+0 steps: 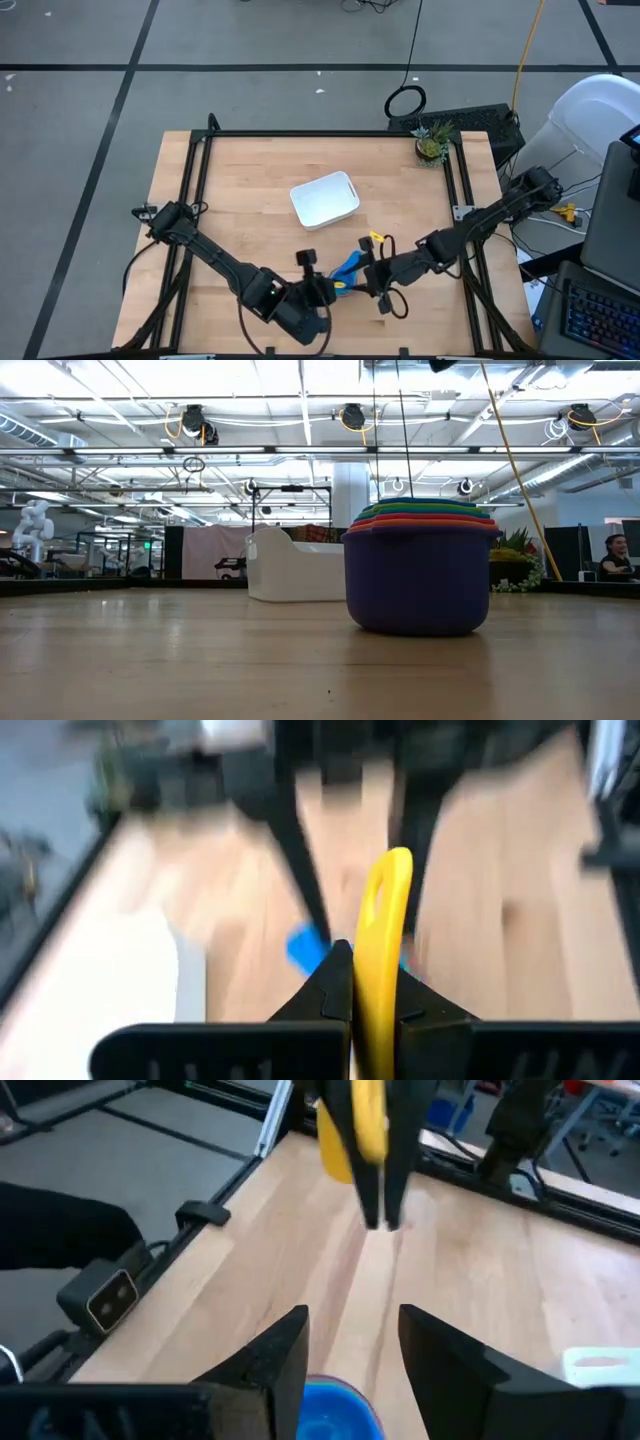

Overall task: Nest measuring cups in basket
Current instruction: Stack the yellow measuring cup on top of the stacked measuring cups

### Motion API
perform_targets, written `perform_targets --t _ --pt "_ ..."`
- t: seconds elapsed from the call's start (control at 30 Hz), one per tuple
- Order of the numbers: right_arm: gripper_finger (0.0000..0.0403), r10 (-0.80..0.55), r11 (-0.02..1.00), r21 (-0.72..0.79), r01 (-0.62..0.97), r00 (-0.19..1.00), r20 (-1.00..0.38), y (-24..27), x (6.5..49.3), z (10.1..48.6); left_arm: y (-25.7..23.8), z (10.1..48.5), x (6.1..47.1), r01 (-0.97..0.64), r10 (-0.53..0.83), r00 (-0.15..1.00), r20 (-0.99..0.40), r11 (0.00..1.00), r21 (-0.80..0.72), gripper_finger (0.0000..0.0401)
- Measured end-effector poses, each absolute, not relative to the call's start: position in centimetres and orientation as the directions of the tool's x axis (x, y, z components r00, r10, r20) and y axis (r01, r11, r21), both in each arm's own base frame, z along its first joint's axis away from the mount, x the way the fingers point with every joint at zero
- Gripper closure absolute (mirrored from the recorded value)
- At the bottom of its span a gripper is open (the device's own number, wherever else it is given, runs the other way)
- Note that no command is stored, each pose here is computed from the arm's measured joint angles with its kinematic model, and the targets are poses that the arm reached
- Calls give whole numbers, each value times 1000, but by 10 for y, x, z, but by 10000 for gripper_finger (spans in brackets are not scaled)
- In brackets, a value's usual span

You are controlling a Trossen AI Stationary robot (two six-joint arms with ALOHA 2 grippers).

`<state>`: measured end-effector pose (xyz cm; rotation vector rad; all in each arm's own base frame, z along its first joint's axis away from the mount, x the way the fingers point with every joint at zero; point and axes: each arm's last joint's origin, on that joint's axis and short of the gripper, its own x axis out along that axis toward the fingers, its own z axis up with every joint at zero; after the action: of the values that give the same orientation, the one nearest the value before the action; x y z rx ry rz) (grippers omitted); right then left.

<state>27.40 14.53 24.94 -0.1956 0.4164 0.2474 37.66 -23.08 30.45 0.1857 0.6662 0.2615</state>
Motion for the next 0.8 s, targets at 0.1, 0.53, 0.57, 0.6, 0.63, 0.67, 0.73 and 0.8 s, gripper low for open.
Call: perform_targets --t 0.1,0.53,0.57,0.6,0.63,0.67,0.73,0.8 --pt "254 197 950 -143 -277 889 -413 142 269 256 -228 297 368 -206 306 688 -659 952 227 398" --pt "255 254 934 -207 -293 948 -193 146 266 287 -222 298 375 -212 268 692 -670 963 166 398" --pt "255 254 934 -206 -293 947 -194 146 266 286 -221 299 377 -208 266 699 -664 964 167 398" --pt "255 254 934 -204 -293 947 -195 146 266 286 -221 299 378 -205 264 704 -659 964 167 398" --pt "255 254 935 -199 -292 947 -196 146 266 286 -220 300 380 -206 262 708 -655 965 163 398" --pt "255 254 936 -195 -292 947 -197 146 266 286 -218 300 381 -211 264 707 -656 964 161 397" --pt "255 254 936 -194 -293 946 -200 147 267 285 -215 300 382 -211 258 703 -663 966 152 398" --pt "255 253 937 -193 -293 945 -205 147 268 283 -214 300 383 -209 258 703 -662 966 155 398"
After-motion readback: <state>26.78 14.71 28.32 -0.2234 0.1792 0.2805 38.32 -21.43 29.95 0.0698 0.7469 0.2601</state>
